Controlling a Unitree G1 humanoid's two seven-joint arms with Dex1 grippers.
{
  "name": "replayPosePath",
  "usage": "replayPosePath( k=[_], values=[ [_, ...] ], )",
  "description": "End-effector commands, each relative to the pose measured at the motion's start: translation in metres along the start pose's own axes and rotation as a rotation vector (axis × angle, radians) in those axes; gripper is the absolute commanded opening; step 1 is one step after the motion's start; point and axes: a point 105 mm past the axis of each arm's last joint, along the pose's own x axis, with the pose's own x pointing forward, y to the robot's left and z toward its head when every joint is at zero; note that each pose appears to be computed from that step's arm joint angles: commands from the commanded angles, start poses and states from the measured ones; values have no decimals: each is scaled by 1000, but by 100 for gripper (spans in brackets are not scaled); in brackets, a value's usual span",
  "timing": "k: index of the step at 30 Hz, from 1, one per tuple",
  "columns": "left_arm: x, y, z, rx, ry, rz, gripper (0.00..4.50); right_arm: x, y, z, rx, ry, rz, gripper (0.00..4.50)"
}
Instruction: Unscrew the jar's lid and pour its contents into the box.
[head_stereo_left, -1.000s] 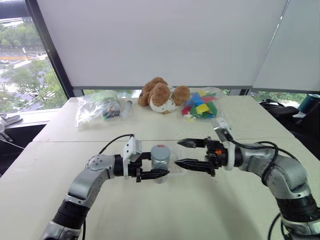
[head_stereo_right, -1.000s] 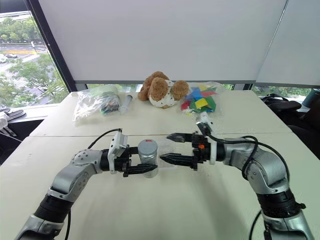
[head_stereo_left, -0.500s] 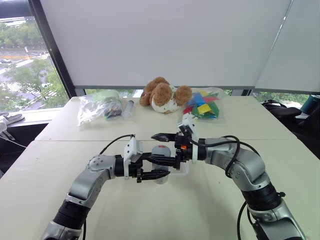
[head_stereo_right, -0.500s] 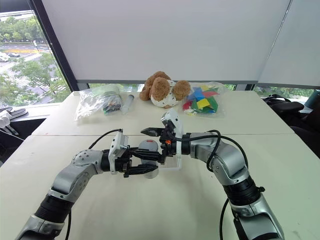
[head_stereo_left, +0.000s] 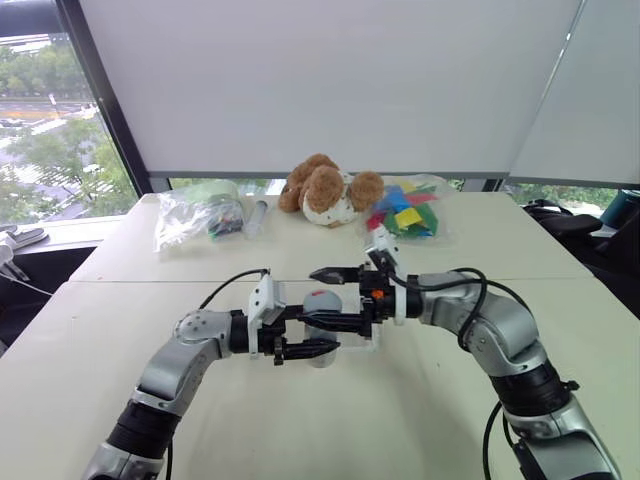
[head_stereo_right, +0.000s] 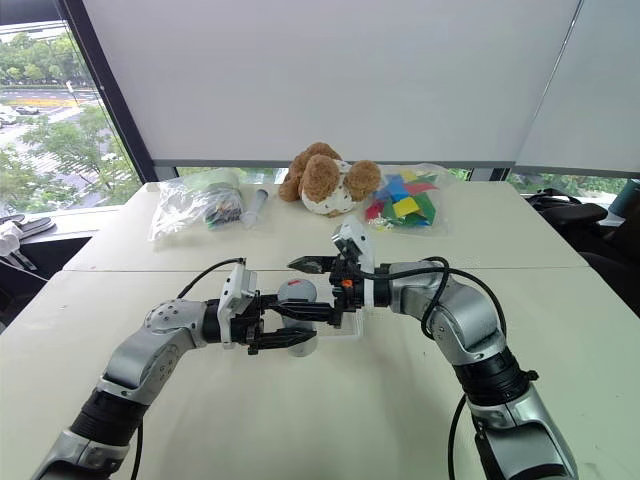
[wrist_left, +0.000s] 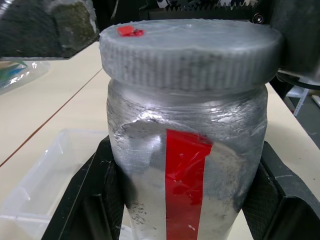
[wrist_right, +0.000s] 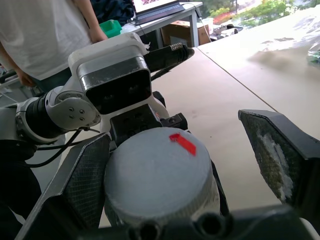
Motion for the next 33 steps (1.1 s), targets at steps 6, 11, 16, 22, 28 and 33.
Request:
replayPosePath(
  k=[6,11,16,22,28,33],
  values=[
    [0,-3,14,61,-36,-27,238,-18,-7,5,-7,-15,-51,443],
    [-1,-2,14,62,-33,-23,238,-21,-2,4,-2,-15,-24,443],
    [-1,-2,13,62,-32,-23,238,-24,-2,2,5,-13,-25,443],
    [-1,-2,13,60,-32,-23,238,-31,-4,-1,18,-6,-39,443],
    [-2,-2,12,60,-31,-22,238,-39,12,1,48,-31,61,443],
    [-2,-2,12,60,-30,-23,238,-32,12,15,21,-84,60,443]
  ],
)
